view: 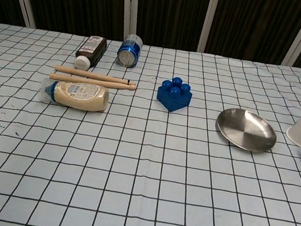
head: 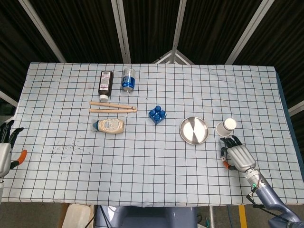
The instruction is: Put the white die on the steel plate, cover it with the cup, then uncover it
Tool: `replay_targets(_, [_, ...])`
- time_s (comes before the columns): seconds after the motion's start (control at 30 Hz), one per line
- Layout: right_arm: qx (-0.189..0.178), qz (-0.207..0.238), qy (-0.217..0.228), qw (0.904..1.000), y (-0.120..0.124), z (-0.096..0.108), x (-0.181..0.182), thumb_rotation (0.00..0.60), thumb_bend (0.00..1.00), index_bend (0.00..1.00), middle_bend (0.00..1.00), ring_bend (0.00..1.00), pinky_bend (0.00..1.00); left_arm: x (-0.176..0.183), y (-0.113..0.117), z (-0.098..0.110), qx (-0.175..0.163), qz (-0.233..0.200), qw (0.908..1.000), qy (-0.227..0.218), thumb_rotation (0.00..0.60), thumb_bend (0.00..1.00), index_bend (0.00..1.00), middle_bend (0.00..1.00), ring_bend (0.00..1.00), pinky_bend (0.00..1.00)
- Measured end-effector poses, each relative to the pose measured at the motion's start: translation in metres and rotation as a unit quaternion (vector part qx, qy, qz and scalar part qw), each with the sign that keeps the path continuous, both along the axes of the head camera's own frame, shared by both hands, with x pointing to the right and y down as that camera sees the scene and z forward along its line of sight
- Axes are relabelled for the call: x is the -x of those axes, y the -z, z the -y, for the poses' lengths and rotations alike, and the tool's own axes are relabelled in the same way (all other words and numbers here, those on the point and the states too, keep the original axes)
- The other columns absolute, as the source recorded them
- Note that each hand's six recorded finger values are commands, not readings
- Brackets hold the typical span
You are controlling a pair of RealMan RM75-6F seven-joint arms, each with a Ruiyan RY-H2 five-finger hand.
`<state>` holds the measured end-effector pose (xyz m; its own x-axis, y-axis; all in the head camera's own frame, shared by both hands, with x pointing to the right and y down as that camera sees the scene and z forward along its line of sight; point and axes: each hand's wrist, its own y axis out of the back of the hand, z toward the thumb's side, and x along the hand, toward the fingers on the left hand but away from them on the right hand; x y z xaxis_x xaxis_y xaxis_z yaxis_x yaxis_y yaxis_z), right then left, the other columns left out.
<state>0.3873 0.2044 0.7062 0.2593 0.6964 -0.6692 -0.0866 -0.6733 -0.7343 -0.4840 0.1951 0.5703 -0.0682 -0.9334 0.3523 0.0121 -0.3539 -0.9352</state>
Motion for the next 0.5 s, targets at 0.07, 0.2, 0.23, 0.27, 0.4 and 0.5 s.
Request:
replay_targets(0.07, [0.0, 0.0, -0.001, 1.0, -0.0002, 0.0001, -0.0008, 0.6, 0.35, 0.49, 0.13, 0.12, 0.0, -0.0004, -0.0006, -0.0001, 0.001, 0.001, 1.0, 0.0, 0.6, 0.47, 0.18, 0.0, 0.0, 0.1])
replay_targets(0.2, [0.0, 0.001, -0.002, 1.0, -0.0006, -0.0009, -0.002, 0.6, 0.35, 0.51, 0.13, 0.12, 0.0, -0.0012, -0.002, -0.0004, 0.003, 0.002, 1.0, -0.001, 0.6, 0.47, 0.18, 0.0, 0.0, 0.1])
replay_targets(0.23, [0.0, 0.001, -0.002, 1.0, -0.0005, -0.001, -0.0022, 0.6, 0.36, 0.52, 0.13, 0.12, 0.0, -0.0014, -0.0023, -0.0005, 0.003, 0.002, 1.0, -0.001, 0.6, 0.47, 0.18, 0.0, 0.0, 0.1])
replay_targets(0.27, [0.0, 0.001, -0.002, 1.0, -0.0005, -0.0008, -0.0022, 0.6, 0.36, 0.52, 0.13, 0.12, 0.0, -0.0017, -0.0028, -0.0006, 0.004, 0.003, 1.0, -0.002, 0.6, 0.47, 0.18, 0.0, 0.0, 0.1])
replay_targets(0.4, [-0.002, 0.002, 0.0, 1.0, -0.0005, 0.0002, -0.0016, 0.6, 0.37, 0.53, 0.13, 0.12, 0.0, -0.0025, -0.0033, -0.0007, 0.004, 0.003, 1.0, -0.002, 0.6, 0.47, 0.18, 0.0, 0.0, 0.1])
replay_targets(0.5, [0.0, 0.003, 0.0, 1.0, -0.0013, 0.0005, -0.0008, 0.6, 0.38, 0.53, 0.13, 0.12, 0.0, -0.0022, -0.0033, -0.0007, 0.004, 0.004, 1.0, -0.002, 0.6, 0.47, 0.19, 0.0, 0.0, 0.1])
